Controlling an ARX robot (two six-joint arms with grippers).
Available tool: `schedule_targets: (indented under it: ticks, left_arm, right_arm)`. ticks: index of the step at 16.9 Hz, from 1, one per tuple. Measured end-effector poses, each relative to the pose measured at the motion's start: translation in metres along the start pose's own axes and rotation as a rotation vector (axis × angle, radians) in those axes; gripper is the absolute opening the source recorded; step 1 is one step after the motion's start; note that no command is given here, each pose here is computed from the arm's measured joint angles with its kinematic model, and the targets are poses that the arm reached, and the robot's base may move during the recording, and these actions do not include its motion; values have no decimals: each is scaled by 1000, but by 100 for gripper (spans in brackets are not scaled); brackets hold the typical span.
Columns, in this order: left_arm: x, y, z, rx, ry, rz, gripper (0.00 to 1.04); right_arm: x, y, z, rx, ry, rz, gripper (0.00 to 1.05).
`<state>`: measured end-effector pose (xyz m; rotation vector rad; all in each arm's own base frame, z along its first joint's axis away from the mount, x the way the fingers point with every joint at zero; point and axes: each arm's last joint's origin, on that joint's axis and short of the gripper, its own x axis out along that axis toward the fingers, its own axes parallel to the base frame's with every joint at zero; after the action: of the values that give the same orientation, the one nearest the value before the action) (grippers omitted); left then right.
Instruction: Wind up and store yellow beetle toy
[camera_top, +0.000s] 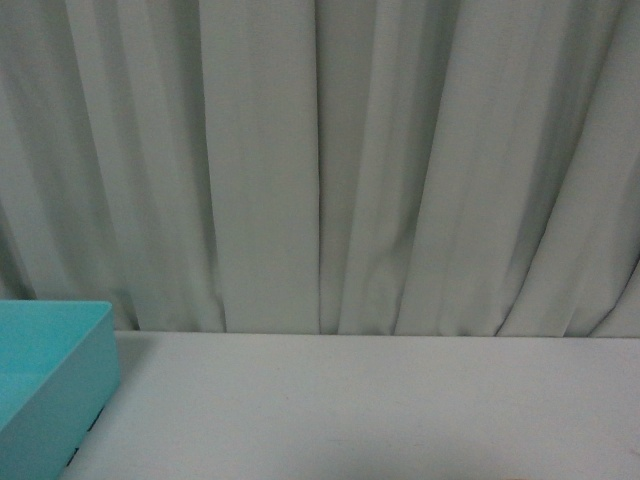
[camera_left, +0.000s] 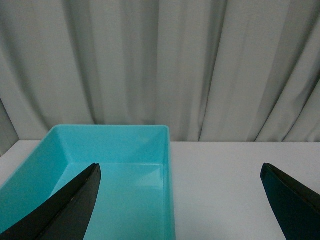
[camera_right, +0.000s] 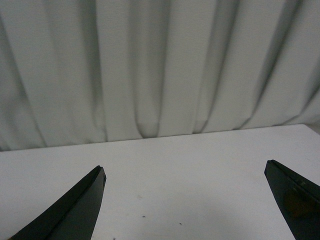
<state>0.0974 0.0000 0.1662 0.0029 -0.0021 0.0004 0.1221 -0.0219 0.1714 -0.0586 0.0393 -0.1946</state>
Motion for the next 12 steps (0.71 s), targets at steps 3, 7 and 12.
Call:
schedule_targets:
  ticks: [3,7,12]
  left_arm:
    - [0,0,0,0,0,-1,98]
    - [0,0,0,0,0,0,98]
    - [0,0,0,0,0,0,98]
  right_arm:
    - [54,-13,27,-38,-60,207,98]
    - [118,-19,27,-124,10,513,98]
    - [174,-9,24,-327,23,957,98]
